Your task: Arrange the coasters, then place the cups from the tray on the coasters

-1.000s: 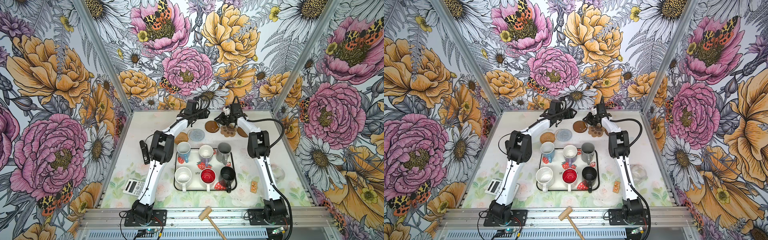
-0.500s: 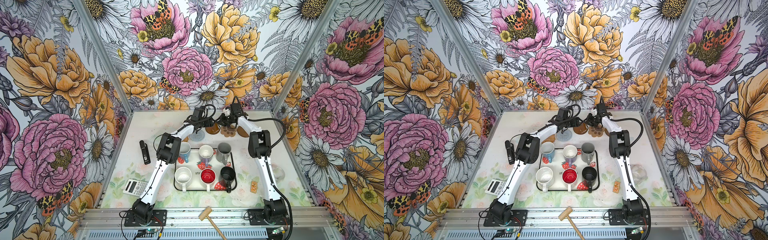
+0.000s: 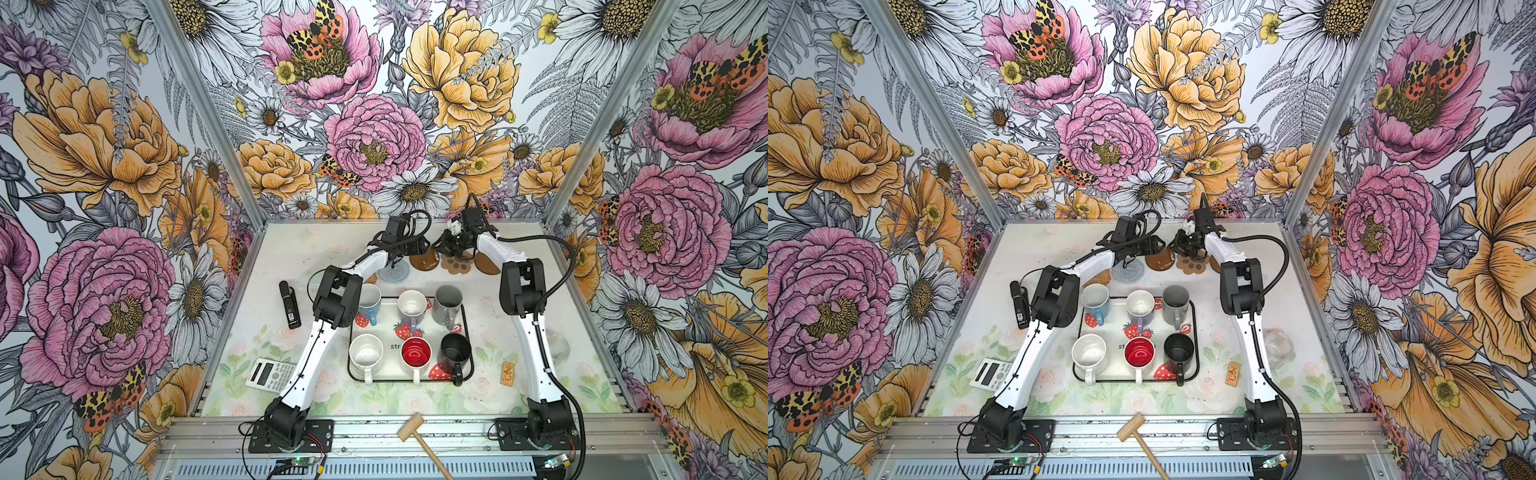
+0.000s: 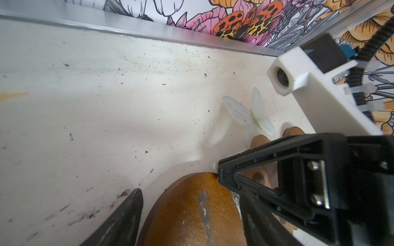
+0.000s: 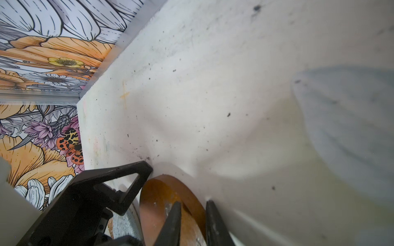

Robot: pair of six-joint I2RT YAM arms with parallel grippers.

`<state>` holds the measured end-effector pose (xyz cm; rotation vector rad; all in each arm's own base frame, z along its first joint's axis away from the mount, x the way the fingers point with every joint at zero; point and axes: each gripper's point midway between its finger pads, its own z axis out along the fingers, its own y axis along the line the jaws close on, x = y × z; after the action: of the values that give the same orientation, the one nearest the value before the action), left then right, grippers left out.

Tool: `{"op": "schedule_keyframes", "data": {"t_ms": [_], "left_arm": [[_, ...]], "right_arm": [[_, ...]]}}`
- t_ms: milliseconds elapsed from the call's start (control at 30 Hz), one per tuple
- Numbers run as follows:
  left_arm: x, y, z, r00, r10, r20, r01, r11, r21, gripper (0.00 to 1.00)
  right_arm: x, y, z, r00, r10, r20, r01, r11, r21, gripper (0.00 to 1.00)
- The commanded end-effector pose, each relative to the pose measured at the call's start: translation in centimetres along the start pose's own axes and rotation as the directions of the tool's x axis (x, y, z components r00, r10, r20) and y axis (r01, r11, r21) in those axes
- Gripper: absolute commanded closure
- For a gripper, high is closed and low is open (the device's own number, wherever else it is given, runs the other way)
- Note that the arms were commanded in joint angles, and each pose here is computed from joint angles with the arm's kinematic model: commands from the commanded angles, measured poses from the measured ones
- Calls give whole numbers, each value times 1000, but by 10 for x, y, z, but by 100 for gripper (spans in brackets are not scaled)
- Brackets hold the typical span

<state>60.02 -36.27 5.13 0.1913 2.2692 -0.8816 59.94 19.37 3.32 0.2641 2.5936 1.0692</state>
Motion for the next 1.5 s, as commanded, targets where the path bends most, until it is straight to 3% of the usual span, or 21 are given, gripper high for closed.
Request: {"op": "schedule_keyframes", "data": {"t_ms": [0,167,333,500,667,767,900,1033,1233,1467], "left_arm": [[-6,-18,-12,1000,14,-4,-14,999,32,26],[-28,-23,-28,998,46,45,-46,999,-2,25],[-88,-38,-65,982,107,159,-102,994,-39,23],[-137,-48,-129,958,179,223,-152,980,-130,23],[-147,-30,-207,960,194,204,-127,945,-302,23],[-134,-12,-252,969,193,155,-114,904,-412,23],[-92,25,-295,983,178,37,-123,801,-586,20],[-43,64,-314,991,121,-58,-127,709,-693,20],[0,114,-325,996,-19,-85,-52,657,-752,21],[14,128,-295,991,-82,-110,-23,691,-722,22]], "right_arm": [[-10,22,-24,998,-46,39,46,999,-1,76],[-23,39,-41,994,-72,82,73,997,-17,74],[-36,63,-70,984,-107,144,112,993,-23,71],[-36,90,-97,973,-146,179,155,987,-35,69],[-17,117,-121,958,-215,188,223,974,-25,68],[2,128,-129,950,-255,178,261,965,-10,68],[29,137,-140,937,-307,167,306,952,28,68],[46,139,-150,925,-334,181,321,942,101,67],[69,157,-157,908,-364,209,352,931,92,68],[80,159,-160,911,-309,272,309,950,44,68]]}}
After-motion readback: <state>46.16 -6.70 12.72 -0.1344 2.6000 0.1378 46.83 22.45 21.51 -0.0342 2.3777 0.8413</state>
